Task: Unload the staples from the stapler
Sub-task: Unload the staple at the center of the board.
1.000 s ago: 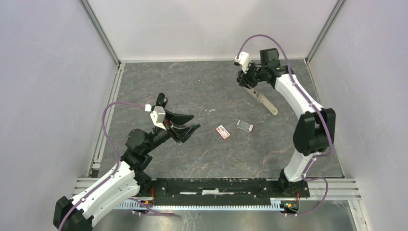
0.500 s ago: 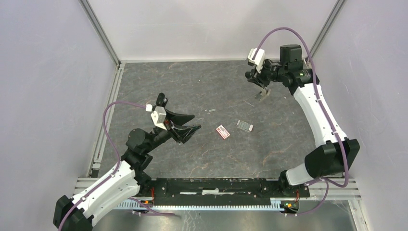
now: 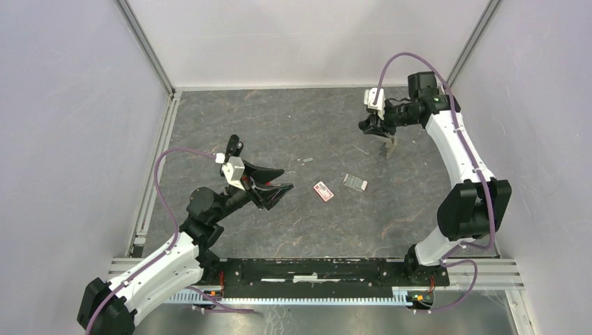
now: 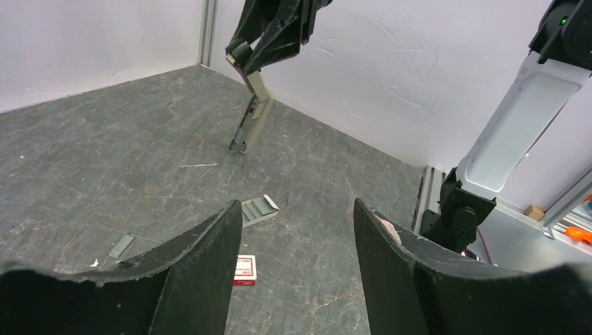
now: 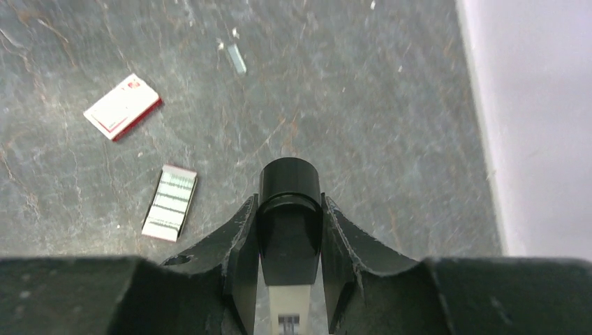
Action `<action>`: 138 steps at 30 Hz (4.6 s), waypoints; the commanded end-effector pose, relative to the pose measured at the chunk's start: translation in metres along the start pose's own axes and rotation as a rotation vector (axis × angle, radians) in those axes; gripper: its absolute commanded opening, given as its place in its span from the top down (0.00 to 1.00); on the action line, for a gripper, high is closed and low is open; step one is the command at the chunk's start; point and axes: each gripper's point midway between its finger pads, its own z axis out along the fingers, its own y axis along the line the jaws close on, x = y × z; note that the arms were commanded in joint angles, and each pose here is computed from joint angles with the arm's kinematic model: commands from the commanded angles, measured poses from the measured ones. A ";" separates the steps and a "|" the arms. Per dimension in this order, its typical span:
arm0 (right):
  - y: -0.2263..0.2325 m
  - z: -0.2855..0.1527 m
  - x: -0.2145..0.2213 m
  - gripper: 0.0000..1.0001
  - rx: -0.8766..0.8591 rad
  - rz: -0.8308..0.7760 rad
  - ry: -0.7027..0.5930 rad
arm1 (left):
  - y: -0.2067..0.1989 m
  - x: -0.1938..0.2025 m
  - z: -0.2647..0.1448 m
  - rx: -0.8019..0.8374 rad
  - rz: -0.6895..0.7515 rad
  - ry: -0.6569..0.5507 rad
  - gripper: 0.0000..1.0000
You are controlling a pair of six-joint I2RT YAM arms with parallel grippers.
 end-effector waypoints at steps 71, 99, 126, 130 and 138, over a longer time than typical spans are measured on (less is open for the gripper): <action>0.010 -0.001 0.011 1.00 0.083 -0.060 -0.040 | -0.009 -0.020 0.006 0.057 0.067 -0.065 0.32; 0.001 -0.036 0.052 1.00 0.139 0.125 -0.044 | -0.013 -0.020 0.006 0.078 0.062 -0.071 0.32; 0.009 0.099 0.073 1.00 -0.019 0.167 0.080 | -0.016 -0.025 0.001 0.076 0.054 -0.088 0.31; 0.014 0.093 0.073 1.00 -0.019 0.153 0.089 | -0.014 -0.024 -0.003 0.061 0.065 -0.082 0.31; 0.007 0.022 -0.010 1.00 0.058 0.021 -0.017 | -0.014 -0.023 0.003 0.073 0.054 -0.075 0.30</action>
